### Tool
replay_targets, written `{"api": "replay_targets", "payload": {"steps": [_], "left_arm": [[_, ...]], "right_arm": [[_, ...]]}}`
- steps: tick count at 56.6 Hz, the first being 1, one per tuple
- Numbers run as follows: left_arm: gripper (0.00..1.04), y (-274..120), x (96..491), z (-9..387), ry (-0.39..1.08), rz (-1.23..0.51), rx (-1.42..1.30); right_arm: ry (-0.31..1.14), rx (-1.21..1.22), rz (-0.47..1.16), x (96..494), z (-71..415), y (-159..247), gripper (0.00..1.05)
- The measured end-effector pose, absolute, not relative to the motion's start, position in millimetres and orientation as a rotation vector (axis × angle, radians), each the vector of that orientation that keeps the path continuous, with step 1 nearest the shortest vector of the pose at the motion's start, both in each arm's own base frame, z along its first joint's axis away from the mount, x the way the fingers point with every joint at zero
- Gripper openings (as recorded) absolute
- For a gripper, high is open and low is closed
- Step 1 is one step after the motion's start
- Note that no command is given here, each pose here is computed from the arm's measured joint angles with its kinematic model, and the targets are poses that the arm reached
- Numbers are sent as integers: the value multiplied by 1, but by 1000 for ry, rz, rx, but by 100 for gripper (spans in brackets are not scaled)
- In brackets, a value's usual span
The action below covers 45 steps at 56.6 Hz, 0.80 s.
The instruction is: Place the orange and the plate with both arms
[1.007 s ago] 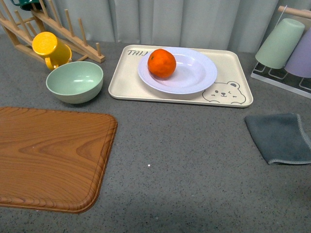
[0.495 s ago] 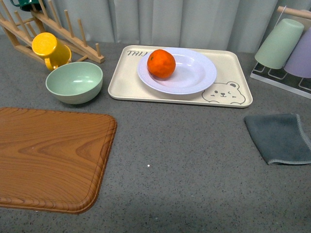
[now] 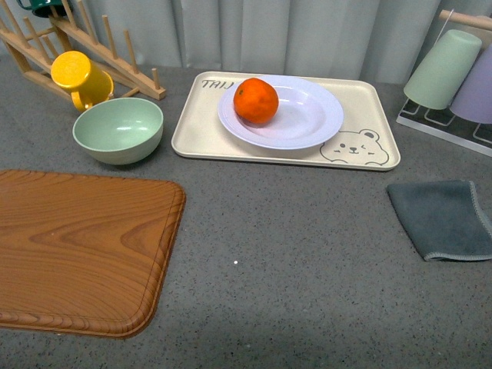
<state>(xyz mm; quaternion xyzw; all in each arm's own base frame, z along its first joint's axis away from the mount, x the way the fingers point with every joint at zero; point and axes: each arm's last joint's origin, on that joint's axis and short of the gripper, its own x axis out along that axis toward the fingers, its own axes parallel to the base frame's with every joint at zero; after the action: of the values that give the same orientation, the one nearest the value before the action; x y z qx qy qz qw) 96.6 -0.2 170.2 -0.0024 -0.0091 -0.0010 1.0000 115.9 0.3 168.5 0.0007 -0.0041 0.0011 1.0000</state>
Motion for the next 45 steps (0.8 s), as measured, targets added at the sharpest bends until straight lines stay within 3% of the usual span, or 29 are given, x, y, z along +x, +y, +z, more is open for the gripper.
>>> {"api": "replay_targets", "payload": {"steps": [36, 45], "left_arm": [[98, 0, 97, 170, -18, -2, -5], [98, 0, 97, 170, -18, -2, -5]], "right_arm": [[-3, 1, 4, 98, 165, 0, 1], [-3, 0, 4, 98, 165, 0, 25]]}}
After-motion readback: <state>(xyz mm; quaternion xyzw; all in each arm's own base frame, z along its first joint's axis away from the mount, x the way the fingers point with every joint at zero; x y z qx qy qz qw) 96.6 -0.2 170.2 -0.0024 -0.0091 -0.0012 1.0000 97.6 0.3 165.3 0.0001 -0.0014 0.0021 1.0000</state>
